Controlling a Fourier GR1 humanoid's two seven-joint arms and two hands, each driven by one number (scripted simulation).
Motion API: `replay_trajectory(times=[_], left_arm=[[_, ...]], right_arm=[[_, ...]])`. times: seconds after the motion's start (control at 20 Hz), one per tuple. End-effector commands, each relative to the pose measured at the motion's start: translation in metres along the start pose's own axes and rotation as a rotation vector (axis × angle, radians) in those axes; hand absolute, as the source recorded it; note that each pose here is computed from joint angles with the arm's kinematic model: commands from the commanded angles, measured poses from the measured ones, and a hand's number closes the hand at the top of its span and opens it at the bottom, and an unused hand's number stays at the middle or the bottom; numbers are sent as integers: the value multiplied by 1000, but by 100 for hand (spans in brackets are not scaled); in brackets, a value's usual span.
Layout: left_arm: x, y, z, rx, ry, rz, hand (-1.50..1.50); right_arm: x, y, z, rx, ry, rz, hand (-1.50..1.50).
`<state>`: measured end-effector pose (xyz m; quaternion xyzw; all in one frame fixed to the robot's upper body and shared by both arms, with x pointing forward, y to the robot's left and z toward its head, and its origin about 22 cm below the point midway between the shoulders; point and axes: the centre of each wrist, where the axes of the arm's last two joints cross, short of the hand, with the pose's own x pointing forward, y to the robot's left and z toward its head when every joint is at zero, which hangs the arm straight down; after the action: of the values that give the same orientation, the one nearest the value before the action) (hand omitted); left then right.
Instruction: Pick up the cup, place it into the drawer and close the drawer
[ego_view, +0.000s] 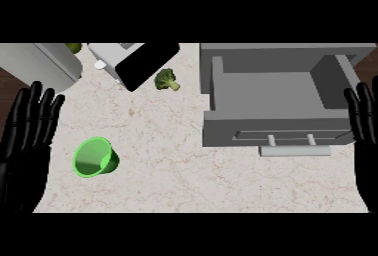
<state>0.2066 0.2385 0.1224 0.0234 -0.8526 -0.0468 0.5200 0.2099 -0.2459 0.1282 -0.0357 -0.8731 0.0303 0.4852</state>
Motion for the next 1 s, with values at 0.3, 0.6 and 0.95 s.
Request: replay_trajectory(times=[0.3, 0.6, 0.95], left_arm=[[-17, -3, -10, 649, 51, -110, -150], [-28, -57, -26, 725, 28, -126, -150], [-29, -73, -25, 719, 44, -113, -150]], right_arm=[[-4, 16, 1, 128, 93, -142, -150], [-4, 12, 2, 137, 121, -150, -150], [-11, 24, -22, 135, 109, -149, -150]])
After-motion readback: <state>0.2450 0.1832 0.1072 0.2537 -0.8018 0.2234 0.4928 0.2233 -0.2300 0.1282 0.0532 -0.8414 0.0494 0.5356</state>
